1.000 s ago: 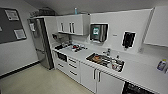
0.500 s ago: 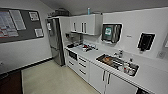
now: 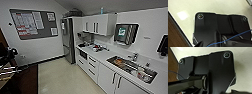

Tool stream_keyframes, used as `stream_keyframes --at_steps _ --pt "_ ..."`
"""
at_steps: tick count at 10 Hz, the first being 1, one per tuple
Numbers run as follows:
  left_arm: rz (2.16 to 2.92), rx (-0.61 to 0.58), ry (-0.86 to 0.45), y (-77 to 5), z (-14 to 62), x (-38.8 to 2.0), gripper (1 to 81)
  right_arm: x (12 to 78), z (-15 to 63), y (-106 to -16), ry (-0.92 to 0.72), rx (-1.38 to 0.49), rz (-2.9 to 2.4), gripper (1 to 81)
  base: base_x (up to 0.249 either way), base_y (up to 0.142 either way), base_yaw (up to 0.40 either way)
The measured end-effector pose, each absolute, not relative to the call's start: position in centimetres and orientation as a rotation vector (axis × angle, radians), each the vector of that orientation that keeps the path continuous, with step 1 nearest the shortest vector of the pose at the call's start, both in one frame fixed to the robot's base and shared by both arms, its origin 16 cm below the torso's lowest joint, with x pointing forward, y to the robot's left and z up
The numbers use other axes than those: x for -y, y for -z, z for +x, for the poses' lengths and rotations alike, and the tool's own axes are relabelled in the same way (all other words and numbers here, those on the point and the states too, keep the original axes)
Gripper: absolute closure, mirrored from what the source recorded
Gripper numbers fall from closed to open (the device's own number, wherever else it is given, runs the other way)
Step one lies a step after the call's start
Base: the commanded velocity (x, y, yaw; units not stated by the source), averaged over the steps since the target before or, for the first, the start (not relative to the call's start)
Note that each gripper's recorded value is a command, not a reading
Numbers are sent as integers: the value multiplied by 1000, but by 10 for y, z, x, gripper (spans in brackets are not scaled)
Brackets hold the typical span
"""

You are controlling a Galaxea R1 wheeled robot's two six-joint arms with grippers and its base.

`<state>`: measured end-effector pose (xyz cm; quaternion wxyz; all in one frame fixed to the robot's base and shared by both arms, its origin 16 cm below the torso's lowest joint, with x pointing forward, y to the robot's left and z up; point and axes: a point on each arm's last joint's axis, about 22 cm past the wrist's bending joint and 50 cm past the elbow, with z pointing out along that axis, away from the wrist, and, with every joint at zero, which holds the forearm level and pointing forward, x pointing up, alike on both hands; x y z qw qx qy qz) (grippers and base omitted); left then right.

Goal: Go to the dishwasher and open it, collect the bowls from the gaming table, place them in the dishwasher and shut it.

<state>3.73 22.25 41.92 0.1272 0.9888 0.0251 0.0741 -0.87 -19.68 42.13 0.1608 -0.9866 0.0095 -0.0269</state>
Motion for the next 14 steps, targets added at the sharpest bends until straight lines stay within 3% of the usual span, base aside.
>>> stream_keyframes --at_steps 3,6,14 --pt "2797 -74 -209 -427 37 -205 10 184 -10 -437 78 -27 -2725 10 0 0 342" --pt "2807 -74 -208 -429 36 -225 10 209 -21 -439 60 -28 -2737 10 0 0 342" --pt "2798 -77 -201 -429 32 -218 10 205 -23 -440 56 -25 -2732 10 0 0 342"
